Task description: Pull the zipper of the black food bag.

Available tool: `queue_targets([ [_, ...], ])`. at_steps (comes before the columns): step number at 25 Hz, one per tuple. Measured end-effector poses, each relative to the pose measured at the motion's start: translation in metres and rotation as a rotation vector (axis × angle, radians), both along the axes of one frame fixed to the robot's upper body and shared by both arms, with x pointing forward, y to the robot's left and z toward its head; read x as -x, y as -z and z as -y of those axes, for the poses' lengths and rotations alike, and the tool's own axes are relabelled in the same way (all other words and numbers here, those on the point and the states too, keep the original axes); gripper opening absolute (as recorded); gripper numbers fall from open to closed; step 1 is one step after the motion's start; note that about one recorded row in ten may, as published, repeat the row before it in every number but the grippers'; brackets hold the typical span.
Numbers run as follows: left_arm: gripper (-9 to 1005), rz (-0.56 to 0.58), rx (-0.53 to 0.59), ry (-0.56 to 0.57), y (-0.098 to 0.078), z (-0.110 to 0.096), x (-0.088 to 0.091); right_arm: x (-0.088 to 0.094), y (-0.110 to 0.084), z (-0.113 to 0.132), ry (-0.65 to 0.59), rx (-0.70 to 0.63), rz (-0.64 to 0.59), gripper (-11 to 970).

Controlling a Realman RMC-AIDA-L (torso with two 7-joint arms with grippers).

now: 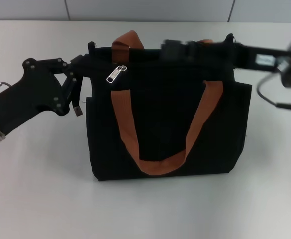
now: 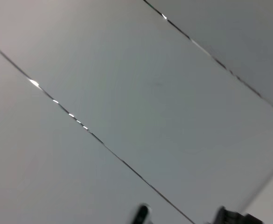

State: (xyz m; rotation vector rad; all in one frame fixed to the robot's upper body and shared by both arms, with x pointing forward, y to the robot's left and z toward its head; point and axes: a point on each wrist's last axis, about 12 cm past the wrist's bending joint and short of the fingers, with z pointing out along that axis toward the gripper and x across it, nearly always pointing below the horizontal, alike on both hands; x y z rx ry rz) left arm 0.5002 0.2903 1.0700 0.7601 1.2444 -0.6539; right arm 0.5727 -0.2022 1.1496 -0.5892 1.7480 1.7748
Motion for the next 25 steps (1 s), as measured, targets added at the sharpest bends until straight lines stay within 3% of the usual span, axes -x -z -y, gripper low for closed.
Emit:
queue_targets([
  [1, 25, 0.003, 0.001, 0.000, -0.001, 0.000, 0.000, -0.010, -0.005, -0.007, -0.014, 0.059, -0.054, 813],
  [10, 27, 0.021, 0.010, -0.009, -0.004, -0.001, -0.004, -0.029, -0.017, -0.027, -0.052, 0.183, -0.166, 813],
  [15, 28, 0.019, 0.014, -0.011, -0.005, 0.000, -0.005, -0.033, -0.023, -0.035, -0.082, 0.235, -0.206, 713],
  [23, 30, 0.017, 0.015, -0.012, -0.004, 0.000, -0.005, -0.035, -0.027, -0.043, -0.099, 0.275, -0.234, 473],
  [25, 30, 0.019, 0.019, -0.009, -0.004, 0.000, -0.004, -0.036, -0.026, -0.049, -0.104, 0.302, -0.235, 470],
])
